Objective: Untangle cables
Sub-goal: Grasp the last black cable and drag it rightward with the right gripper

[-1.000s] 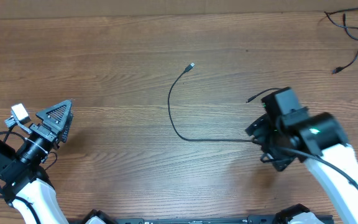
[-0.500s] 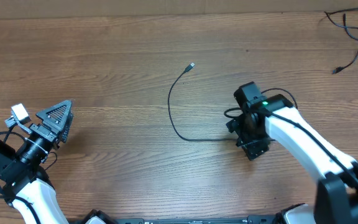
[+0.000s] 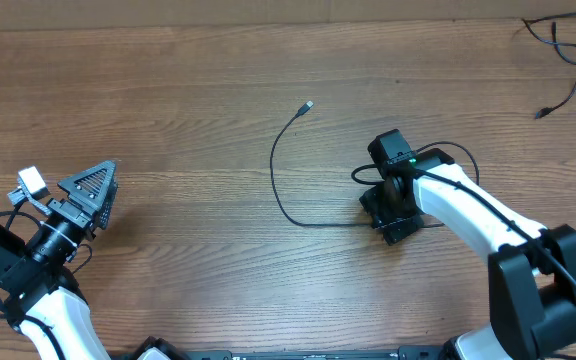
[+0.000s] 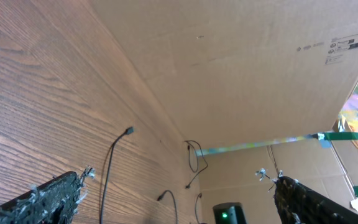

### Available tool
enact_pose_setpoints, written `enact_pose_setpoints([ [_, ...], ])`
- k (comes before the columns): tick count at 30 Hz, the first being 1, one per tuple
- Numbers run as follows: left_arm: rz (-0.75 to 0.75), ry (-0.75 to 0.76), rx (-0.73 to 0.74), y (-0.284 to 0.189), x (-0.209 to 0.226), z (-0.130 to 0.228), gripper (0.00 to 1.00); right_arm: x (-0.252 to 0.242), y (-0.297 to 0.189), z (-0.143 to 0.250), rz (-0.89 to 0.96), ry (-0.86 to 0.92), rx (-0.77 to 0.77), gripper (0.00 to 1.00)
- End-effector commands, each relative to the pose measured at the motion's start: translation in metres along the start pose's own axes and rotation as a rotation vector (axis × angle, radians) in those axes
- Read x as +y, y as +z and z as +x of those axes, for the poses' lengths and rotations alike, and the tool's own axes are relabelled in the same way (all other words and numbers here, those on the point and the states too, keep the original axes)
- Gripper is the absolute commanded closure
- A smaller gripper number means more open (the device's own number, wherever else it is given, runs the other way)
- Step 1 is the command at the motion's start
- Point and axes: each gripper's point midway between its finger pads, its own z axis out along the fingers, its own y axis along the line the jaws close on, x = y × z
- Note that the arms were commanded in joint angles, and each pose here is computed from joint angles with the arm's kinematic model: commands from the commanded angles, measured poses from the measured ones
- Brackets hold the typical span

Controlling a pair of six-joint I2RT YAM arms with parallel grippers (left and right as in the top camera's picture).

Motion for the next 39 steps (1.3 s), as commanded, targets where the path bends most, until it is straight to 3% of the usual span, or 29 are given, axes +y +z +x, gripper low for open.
enact_pose_setpoints([
  [1, 0.014, 0.044, 0.003, -0.001, -0.008, -0.002, 0.00, -0.008, 0.016, 0.003, 0.041, 0.003, 0.013, 0.40],
  [5, 0.014, 0.044, 0.003, -0.001, -0.008, -0.002, 0.00, -0.012, 0.030, 0.007, 0.056, 0.005, 0.043, 0.41],
  [8, 0.014, 0.044, 0.003, -0.001, -0.008, -0.002, 0.01, -0.015, 0.034, 0.006, 0.074, 0.007, 0.036, 0.48],
  [11, 0.014, 0.044, 0.003, -0.001, -0.008, -0.002, 0.01, -0.012, 0.035, -0.002, 0.064, 0.004, -0.005, 0.69],
  [13, 0.014, 0.044, 0.003, -0.001, -0.008, -0.002, 0.01, -0.010, 0.034, -0.012, 0.058, 0.005, -0.057, 0.95],
  [19, 0.014, 0.045, 0.003, -0.001, -0.008, -0.002, 0.00, -0.011, 0.027, -0.054, 0.041, 0.097, -0.120, 0.96],
  [25, 0.014, 0.044, 0.003, -0.001, -0.008, -0.002, 0.00, -0.029, 0.009, -0.129, 0.013, 0.191, -0.129, 0.96],
  [32, 0.014, 0.044, 0.003, -0.001, -0.008, -0.002, 0.00, -0.056, -0.040, -0.188, 0.024, -0.032, -0.115, 0.96],
  [39, 0.014, 0.044, 0.003, -0.001, -0.008, -0.002, 0.01, -0.031, -0.135, -0.171, -0.149, -0.249, -0.165, 0.96],
])
